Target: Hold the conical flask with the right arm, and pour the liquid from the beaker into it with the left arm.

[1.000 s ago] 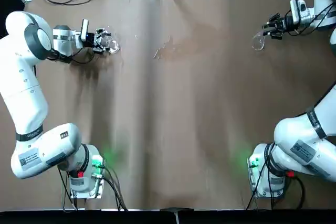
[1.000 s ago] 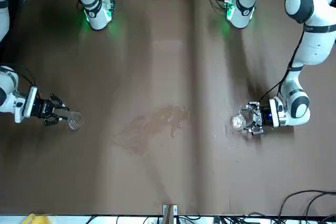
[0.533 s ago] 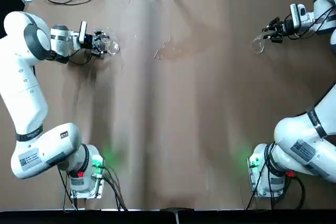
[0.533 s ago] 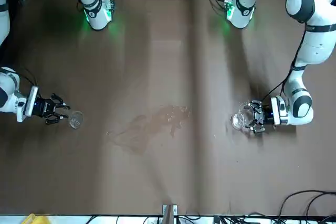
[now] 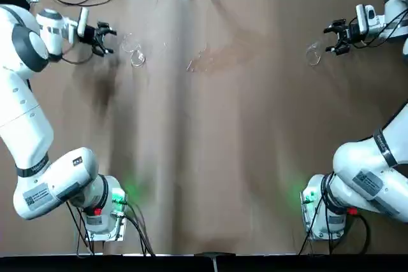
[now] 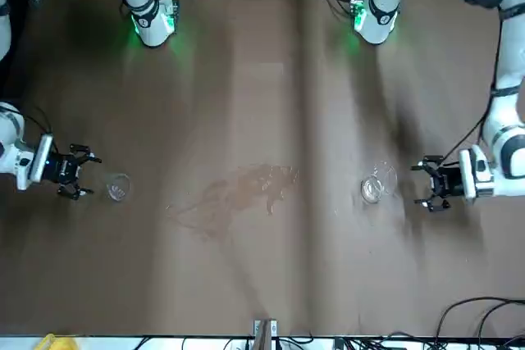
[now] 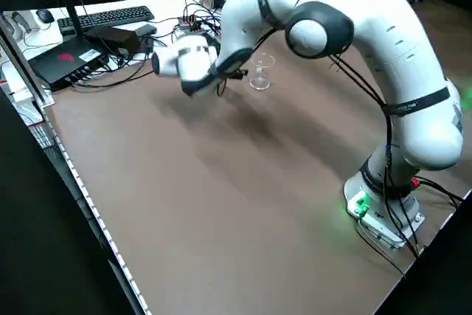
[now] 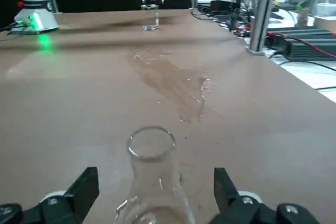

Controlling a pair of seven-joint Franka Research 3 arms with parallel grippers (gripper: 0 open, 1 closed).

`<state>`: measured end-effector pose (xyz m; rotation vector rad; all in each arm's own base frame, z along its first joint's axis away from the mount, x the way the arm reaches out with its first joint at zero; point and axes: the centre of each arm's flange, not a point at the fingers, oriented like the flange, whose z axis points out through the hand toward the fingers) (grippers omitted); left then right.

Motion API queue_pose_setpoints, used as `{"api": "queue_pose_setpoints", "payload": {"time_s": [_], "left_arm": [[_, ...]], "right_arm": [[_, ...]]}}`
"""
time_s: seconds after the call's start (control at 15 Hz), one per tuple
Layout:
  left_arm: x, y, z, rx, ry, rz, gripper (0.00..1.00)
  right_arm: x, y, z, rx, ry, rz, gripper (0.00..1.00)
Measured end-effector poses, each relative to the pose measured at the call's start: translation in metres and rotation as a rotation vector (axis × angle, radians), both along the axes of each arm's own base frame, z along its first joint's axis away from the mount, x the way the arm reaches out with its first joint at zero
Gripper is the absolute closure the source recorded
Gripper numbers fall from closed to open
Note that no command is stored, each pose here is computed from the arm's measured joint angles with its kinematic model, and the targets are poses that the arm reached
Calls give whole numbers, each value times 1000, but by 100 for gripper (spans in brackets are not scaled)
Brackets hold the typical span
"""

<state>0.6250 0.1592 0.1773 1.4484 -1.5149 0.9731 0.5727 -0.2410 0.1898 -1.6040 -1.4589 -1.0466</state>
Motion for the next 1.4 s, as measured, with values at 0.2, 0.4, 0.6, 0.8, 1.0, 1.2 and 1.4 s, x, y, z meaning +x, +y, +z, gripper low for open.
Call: {"api": "queue_pose_setpoints", "payload": {"time_s": [0.2, 0.4, 0.6, 0.8, 1.0, 1.2, 1.4], "left_arm": [[23, -21, 72, 122, 89, -7, 0], [41, -68, 125, 231, 144, -38, 0], [48, -114, 175, 335, 190, -35, 0], [45, -150, 220, 466, 266, 17, 0], [36, -182, 257, 628, 409, 133, 0], [25, -218, 290, 789, 519, 281, 0], [1, -262, 331, 966, 666, 582, 0]], "right_arm": [[-1, -29, 13, -10, 15, -60, 4], [6, -46, 29, -12, 88, -128, 5], [25, -51, 58, -41, 195, -183, 5], [49, -38, 93, -153, 332, -188, 5], [73, -4, 124, -258, 457, -212, 5], [90, 35, 151, -357, 561, -246, 5], [105, 70, 182, -459, 644, -316, 5]]}}
